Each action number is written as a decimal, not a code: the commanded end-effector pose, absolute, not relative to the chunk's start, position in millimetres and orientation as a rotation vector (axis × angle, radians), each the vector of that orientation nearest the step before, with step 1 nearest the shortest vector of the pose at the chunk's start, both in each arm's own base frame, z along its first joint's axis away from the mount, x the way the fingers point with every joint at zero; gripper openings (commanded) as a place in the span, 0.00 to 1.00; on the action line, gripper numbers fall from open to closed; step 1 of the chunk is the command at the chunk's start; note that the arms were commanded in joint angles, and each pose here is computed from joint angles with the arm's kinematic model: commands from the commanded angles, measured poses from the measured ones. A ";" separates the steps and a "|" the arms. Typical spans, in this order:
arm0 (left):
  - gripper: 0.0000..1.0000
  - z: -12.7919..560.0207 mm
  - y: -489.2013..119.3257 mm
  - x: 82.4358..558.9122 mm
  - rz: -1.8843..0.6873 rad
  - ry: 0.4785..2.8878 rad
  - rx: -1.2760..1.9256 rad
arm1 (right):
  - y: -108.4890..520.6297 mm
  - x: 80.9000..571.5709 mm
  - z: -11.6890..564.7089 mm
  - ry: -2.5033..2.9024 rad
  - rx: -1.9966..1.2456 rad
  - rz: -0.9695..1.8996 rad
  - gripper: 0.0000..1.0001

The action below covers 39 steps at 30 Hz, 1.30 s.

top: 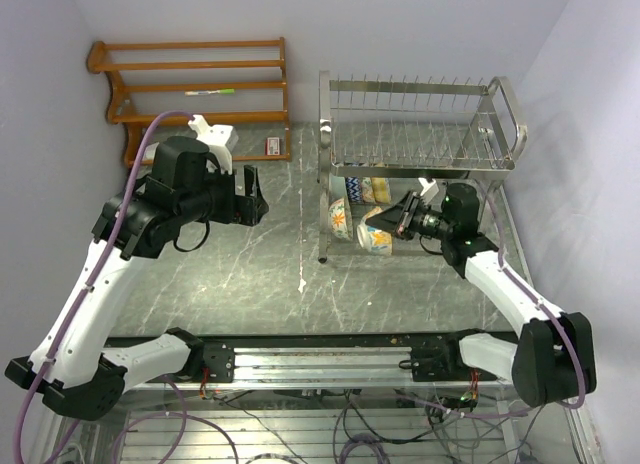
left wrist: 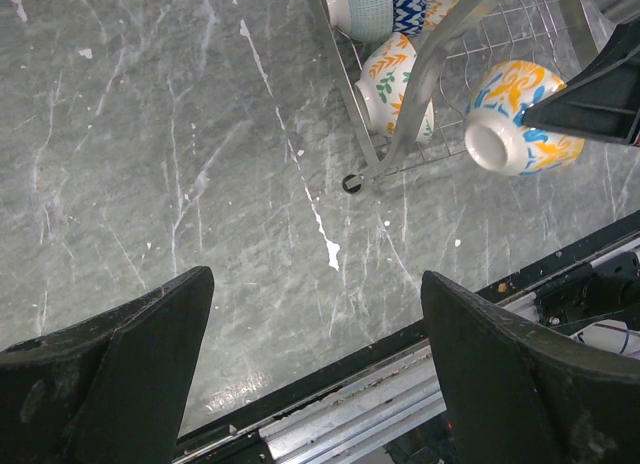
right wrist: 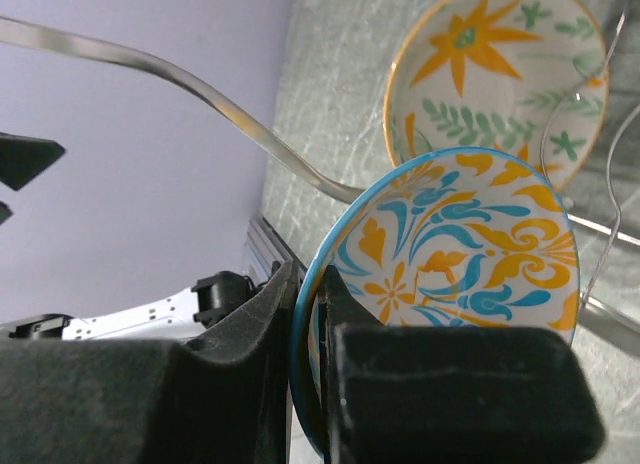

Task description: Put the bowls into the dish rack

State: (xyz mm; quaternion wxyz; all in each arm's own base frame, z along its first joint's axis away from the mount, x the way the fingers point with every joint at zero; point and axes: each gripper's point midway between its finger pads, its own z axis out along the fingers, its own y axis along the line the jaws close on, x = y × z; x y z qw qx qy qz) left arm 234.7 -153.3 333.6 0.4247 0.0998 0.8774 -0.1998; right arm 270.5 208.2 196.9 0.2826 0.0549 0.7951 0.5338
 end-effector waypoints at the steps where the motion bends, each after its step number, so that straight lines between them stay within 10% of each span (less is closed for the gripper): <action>1: 0.95 337.4 -148.6 236.6 -0.482 2.180 0.216 | 206.1 278.6 237.8 1.973 0.016 1.558 0.00; 39: 0.95 319.1 -164.9 267.7 -0.473 2.211 0.186 | 190.5 353.1 200.3 1.771 0.483 1.720 0.00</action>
